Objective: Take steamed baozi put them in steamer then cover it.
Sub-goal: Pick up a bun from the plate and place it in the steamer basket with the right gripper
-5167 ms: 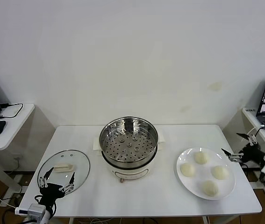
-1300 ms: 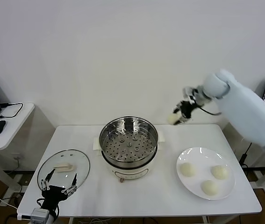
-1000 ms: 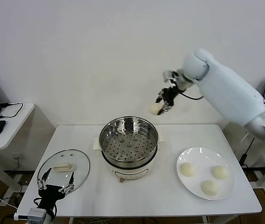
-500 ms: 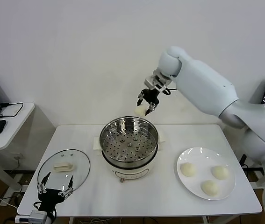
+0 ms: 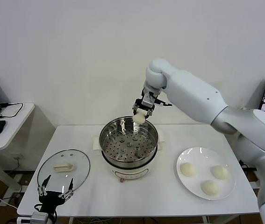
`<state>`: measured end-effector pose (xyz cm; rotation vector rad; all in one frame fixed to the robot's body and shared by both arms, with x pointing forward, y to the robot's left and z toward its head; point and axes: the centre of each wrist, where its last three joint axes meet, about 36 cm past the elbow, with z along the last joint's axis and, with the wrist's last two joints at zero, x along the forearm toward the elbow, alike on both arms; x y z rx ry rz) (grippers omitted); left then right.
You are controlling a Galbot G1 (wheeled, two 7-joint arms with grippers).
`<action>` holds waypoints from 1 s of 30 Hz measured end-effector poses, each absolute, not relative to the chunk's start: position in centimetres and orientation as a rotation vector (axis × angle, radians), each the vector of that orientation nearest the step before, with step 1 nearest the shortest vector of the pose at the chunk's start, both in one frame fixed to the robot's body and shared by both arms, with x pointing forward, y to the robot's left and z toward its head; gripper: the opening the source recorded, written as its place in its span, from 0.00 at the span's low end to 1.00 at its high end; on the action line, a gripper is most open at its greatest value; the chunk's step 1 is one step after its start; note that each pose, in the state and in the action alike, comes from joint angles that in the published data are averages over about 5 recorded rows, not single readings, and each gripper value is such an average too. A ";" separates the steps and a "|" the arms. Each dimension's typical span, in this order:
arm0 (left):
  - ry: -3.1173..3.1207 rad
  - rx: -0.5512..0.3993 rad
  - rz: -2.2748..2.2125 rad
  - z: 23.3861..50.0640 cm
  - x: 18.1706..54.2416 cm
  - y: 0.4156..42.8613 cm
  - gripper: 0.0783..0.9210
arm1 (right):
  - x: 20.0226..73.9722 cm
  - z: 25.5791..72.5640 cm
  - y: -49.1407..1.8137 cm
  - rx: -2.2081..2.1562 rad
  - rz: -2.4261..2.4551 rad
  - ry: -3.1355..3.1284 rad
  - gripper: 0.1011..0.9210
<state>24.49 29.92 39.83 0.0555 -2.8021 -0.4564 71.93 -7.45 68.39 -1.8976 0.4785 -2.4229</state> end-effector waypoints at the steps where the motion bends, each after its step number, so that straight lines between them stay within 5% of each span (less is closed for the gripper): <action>1: -2.801 0.056 -0.457 39.8 24.5 29.9 0.88 | 71.9 68.2 -7.2 -1.894 -2.418 0.461 0.53; 30: -2.778 0.053 -0.440 38.6 24.3 30.2 0.88 | 72.7 60.3 -2.6 -1.817 -2.323 0.384 0.53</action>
